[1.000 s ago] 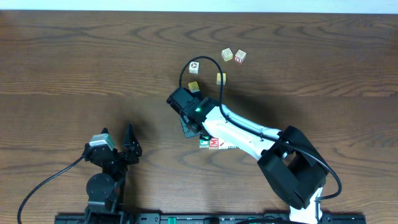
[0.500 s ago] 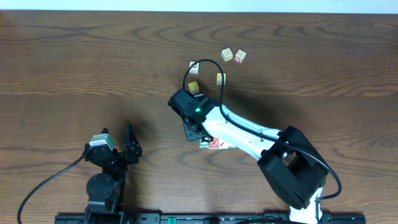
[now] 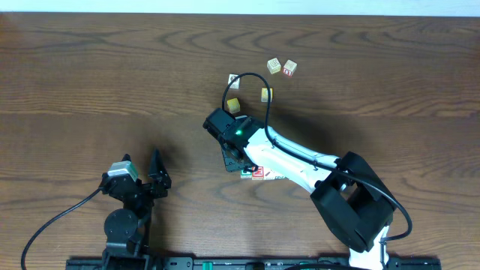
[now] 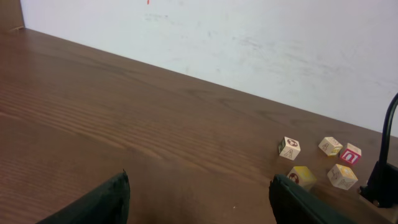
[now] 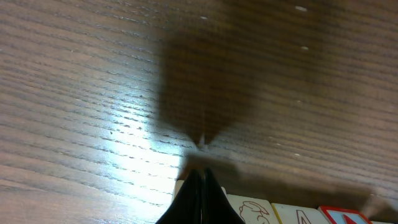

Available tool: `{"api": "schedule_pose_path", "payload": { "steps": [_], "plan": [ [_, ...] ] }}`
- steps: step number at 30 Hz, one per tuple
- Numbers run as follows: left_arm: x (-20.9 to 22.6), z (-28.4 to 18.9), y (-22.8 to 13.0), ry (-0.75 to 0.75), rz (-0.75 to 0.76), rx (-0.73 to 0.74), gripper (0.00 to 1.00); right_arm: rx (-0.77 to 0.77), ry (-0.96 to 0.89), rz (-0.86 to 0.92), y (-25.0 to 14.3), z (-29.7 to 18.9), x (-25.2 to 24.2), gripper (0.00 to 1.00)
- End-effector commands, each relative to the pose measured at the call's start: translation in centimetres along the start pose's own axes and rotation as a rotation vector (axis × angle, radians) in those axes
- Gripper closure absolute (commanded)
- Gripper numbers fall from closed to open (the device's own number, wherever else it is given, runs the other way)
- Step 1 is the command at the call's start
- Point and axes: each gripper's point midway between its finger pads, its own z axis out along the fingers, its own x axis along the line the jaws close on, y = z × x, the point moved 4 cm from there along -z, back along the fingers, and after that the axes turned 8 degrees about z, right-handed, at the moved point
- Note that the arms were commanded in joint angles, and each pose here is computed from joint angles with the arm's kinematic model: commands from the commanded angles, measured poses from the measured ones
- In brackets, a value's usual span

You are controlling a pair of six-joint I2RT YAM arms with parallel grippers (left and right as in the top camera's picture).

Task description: Lift 5 blocks

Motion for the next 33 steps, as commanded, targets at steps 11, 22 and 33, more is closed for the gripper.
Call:
{"api": "schedule_pose_path", "payload": {
  "steps": [11, 22, 33],
  "plan": [
    [0.44, 0.11, -1.56, 0.025, 0.01, 0.054, 0.28, 0.022, -0.024, 0.031, -0.5, 0.14, -0.52, 0.99],
    [0.44, 0.11, -1.56, 0.025, 0.01, 0.055, 0.28, 0.036, -0.014, 0.031, -0.69, 0.14, -0.39, 0.99],
    [0.44, 0.11, -1.56, 0.025, 0.01, 0.055, 0.28, 0.041, -0.02, 0.056, -0.81, 0.13, -0.51, 0.99]
  ]
}}
